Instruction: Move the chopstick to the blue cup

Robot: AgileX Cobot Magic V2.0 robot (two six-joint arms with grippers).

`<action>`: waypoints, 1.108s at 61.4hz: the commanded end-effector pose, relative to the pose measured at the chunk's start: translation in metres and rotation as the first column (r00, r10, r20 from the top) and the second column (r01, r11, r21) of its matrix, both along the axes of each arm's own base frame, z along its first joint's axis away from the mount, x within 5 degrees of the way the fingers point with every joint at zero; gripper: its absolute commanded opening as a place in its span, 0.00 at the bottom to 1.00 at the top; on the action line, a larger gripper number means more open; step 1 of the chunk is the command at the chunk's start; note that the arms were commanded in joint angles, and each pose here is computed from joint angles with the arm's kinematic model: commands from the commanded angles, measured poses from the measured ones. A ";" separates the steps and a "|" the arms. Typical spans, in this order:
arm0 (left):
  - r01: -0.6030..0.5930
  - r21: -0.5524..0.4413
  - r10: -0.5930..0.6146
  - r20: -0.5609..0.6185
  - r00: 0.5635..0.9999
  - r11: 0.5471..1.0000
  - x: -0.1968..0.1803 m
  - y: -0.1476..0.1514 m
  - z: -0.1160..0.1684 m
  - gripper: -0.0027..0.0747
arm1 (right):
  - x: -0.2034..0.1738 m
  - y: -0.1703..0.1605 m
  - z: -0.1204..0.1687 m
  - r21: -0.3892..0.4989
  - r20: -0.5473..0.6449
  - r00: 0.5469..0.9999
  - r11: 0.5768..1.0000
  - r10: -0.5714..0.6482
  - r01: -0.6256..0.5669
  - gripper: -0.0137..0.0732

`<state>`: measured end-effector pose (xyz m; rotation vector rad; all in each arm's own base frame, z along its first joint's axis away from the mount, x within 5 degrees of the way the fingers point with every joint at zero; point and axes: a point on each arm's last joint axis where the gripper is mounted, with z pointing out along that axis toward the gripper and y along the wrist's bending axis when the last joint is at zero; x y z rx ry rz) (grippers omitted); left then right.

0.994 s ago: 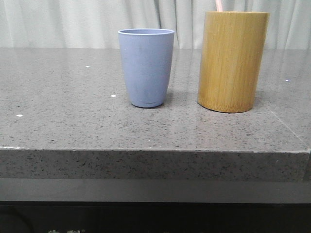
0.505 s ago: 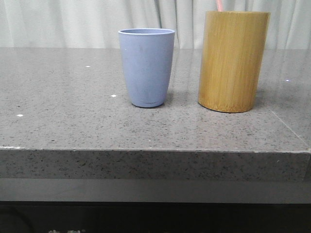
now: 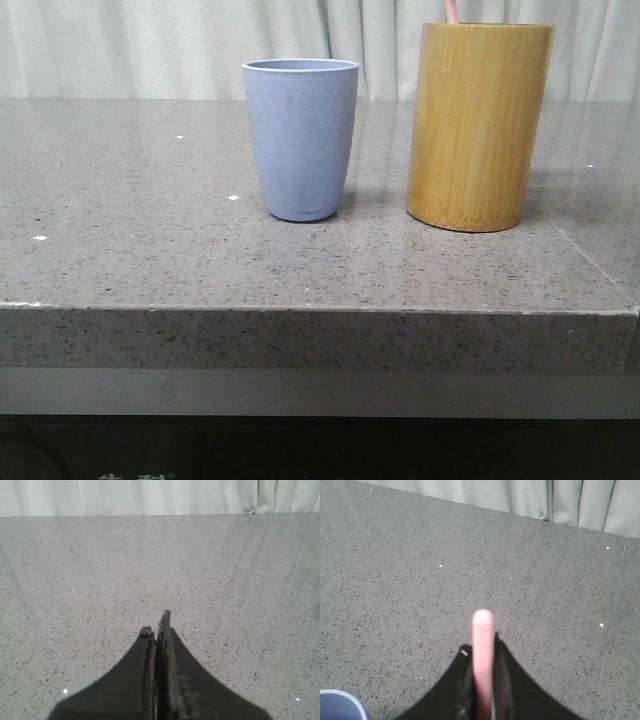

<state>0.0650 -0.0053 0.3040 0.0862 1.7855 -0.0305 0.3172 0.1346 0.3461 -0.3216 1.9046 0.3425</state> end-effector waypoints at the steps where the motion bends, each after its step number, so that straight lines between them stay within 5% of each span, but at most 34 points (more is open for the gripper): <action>1: -0.002 -0.023 0.005 0.102 0.995 1.000 0.001 0.000 0.015 0.01 | -0.004 -0.003 0.033 0.045 0.152 0.988 0.999 -0.015 0.008 0.12; 21: -0.002 -0.023 0.005 0.102 0.995 1.000 0.001 0.000 0.015 0.01 | -0.037 -0.018 0.081 0.117 0.324 0.945 0.993 -0.043 0.005 0.08; 38: -0.002 -0.023 0.005 0.102 0.995 1.000 0.001 0.000 0.015 0.01 | -0.083 -0.040 0.143 0.253 0.599 0.789 0.967 -0.138 -0.023 0.08; 56: -0.002 -0.023 0.005 0.102 0.995 1.000 0.001 0.000 0.015 0.01 | -0.087 0.013 0.138 0.257 0.603 0.797 0.947 -0.001 -0.194 0.08; 68: -0.002 -0.023 0.005 0.102 0.995 1.000 0.001 0.000 0.015 0.01 | -0.064 0.054 0.104 0.219 0.533 0.842 0.947 0.087 -0.237 0.09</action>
